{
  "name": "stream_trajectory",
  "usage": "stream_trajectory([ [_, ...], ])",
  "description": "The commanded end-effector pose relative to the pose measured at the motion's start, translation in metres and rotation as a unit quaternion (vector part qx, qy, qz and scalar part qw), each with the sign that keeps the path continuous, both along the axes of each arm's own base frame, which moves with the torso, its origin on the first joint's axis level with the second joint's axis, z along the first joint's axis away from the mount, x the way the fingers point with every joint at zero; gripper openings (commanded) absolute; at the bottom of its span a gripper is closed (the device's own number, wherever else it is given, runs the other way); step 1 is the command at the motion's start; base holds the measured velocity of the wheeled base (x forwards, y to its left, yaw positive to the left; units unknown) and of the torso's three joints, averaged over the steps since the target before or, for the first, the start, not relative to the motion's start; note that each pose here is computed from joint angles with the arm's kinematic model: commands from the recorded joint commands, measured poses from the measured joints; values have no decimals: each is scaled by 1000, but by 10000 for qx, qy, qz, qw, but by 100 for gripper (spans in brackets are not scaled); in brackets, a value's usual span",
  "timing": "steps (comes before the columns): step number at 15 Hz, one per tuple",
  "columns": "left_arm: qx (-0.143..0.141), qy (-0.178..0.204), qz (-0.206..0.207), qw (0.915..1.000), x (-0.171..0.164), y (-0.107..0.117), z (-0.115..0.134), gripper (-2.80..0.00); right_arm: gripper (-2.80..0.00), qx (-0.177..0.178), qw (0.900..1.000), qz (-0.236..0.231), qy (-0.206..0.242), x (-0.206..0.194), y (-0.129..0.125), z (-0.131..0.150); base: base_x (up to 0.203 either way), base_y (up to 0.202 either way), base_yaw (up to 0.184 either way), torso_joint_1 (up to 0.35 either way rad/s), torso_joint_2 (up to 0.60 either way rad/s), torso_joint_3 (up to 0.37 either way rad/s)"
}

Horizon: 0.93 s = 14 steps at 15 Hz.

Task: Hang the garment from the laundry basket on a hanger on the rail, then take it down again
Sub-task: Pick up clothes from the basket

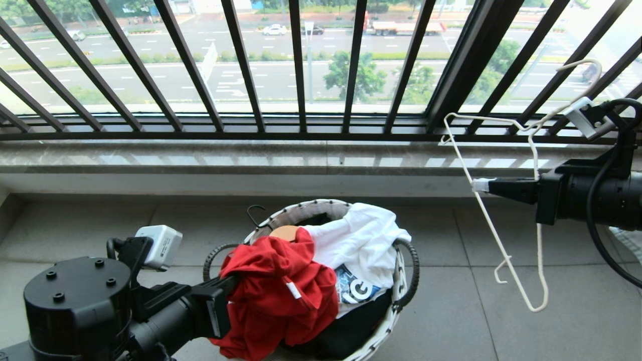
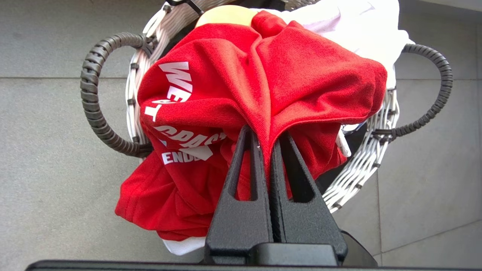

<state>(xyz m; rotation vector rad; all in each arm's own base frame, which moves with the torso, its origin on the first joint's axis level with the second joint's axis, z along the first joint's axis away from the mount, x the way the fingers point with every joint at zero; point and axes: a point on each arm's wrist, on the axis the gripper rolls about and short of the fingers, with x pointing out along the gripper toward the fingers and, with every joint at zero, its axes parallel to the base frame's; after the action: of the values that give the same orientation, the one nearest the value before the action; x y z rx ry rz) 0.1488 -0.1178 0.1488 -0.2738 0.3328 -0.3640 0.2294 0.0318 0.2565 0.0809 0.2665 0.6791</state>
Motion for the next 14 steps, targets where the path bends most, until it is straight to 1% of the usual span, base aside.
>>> stream_trajectory([
  [1, -310, 125, -28, 9994, 0, 11, 0, -280, -280, 8, 10000, 19, -3, 0, 0, 0, 0, 0, 0, 0, 0, 0],
  [2, -281, 247, 0, 9993, 1, 15, -5, -280, -280, 8, 10000, 19, -3, 0, 0, 0, 0, 0, 0, 0, 0, 0],
  [5, -83, 499, 64, 9987, 5, 17, -18, -280, -280, 8, 10000, 11, -3, 0, 0, 0, 0, 0, 0, 0, 0, 0],
  [6, 55, 540, 63, 9985, 6, 17, -21, 0, -280, 9, 10000, 4, -17, 0, -1, 1, 0, 0, 0, 0, 0, 0],
  [8, 406, 524, -28, 9978, 5, 18, -22, 0, -280, 10, 10000, 4, -25, 0, -1, 1, 0, 0, 0, 0, 0, 0],
  [9, 484, 448, -65, 9978, 3, 19, -18, 0, -280, 10, 10000, 4, -25, 0, -1, 1, 0, 0, 0, 0, 0, 0],
  [10, 510, 371, -90, 9980, 2, 20, -13, 0, -280, 10, 10000, 4, -25, 0, -1, 1, 0, 0, 0, 0, 0, 0],
  [11, 571, 395, -108, 9975, -1, 22, -6, 0, -280, 10, 10000, 4, -25, 0, -1, 1, 0, 0, 0, 0, 0, 0],
  [13, 652, 483, -166, 9966, -9, 27, 14, 0, -280, 9, 10000, 4, -18, 0, -1, 1, 0, 0, 0, 0, 0, 0],
  [14, 670, 537, -301, 9958, -14, 27, 26, 0, -280, 9, 10000, 4, -18, 0, -1, 1, 0, 0, 0, 0, 0, 0],
])
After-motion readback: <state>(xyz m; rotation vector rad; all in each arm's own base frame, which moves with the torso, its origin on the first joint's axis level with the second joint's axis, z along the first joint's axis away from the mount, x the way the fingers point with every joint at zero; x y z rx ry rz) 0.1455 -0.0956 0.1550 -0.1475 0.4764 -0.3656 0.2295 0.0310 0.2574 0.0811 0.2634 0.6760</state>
